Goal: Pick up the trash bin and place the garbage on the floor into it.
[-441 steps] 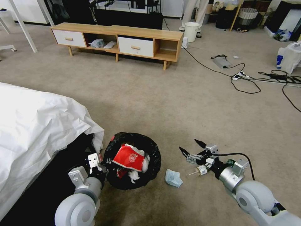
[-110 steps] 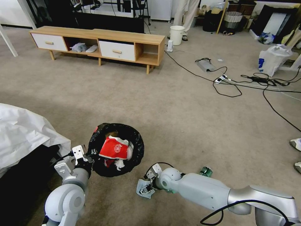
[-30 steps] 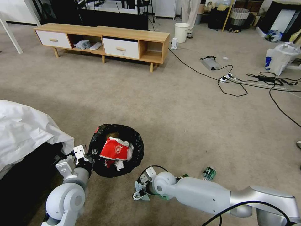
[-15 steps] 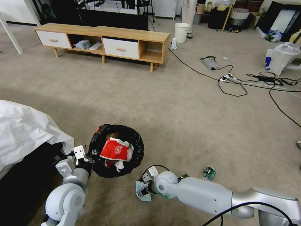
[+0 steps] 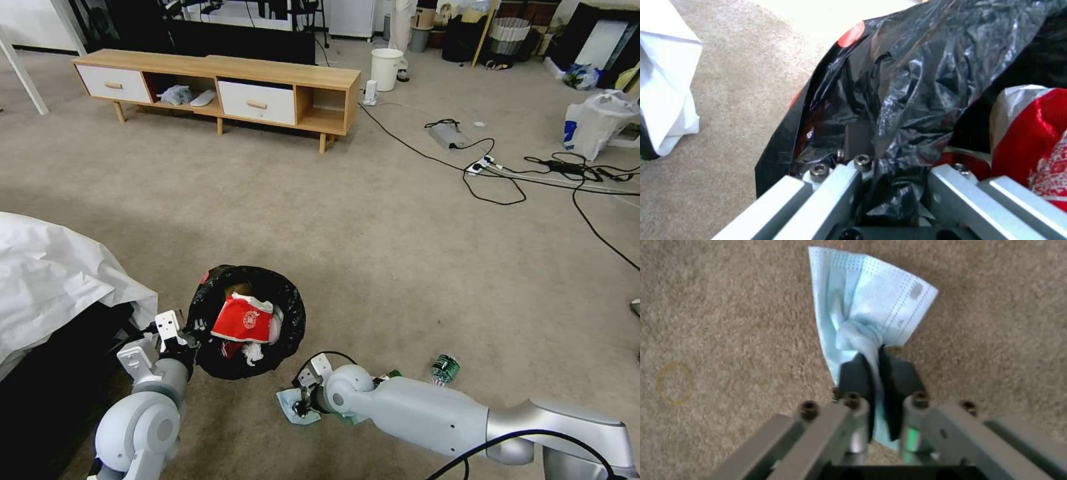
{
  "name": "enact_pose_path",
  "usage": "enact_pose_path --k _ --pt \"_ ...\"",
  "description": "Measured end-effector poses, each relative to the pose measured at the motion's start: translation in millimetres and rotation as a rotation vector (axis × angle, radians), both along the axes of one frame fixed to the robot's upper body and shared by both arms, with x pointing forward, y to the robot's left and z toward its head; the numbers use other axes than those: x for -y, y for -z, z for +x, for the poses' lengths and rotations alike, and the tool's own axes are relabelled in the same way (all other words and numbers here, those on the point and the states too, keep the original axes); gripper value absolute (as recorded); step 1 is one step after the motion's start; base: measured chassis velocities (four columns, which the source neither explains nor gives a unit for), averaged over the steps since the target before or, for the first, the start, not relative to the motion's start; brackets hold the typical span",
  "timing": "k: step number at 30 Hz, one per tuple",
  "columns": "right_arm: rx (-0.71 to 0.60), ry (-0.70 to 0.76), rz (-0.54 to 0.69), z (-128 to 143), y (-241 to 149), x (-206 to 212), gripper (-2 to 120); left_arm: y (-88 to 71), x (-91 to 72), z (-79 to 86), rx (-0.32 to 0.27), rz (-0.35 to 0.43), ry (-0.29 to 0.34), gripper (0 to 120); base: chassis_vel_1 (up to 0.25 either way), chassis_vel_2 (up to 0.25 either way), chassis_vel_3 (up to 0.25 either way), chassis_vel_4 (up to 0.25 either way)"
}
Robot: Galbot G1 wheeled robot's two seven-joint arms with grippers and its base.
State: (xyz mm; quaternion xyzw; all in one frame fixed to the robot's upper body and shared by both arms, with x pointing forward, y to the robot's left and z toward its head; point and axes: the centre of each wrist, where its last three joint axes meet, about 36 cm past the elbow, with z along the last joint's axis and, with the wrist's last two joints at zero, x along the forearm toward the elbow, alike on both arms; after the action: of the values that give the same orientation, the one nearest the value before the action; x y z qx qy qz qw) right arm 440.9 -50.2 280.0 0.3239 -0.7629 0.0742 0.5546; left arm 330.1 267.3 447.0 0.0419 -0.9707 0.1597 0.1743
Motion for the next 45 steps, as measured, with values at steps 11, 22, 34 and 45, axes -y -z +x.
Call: enact_pose_path --k 11,22,34,45 --pt "0.002 0.017 -0.002 -1 -2 9 0 1.3 2.2 1.9 -0.002 -0.002 0.007 0 0.0 0.0 0.0 0.0" --pt "0.019 0.047 0.006 0 -21 30 0 2.7 4.7 3.9 -0.006 -0.002 0.016 0 0.0 0.0 0.0 0.0" --pt "0.067 0.098 0.077 -4 -69 52 0 8.5 7.4 4.6 -0.023 0.008 0.024 0 0.0 0.0 0.0 0.0" --pt "0.183 0.274 0.162 -16 -122 114 0 8.9 -0.3 6.4 -0.034 0.045 0.035 0 0.0 0.0 0.0 0.0"
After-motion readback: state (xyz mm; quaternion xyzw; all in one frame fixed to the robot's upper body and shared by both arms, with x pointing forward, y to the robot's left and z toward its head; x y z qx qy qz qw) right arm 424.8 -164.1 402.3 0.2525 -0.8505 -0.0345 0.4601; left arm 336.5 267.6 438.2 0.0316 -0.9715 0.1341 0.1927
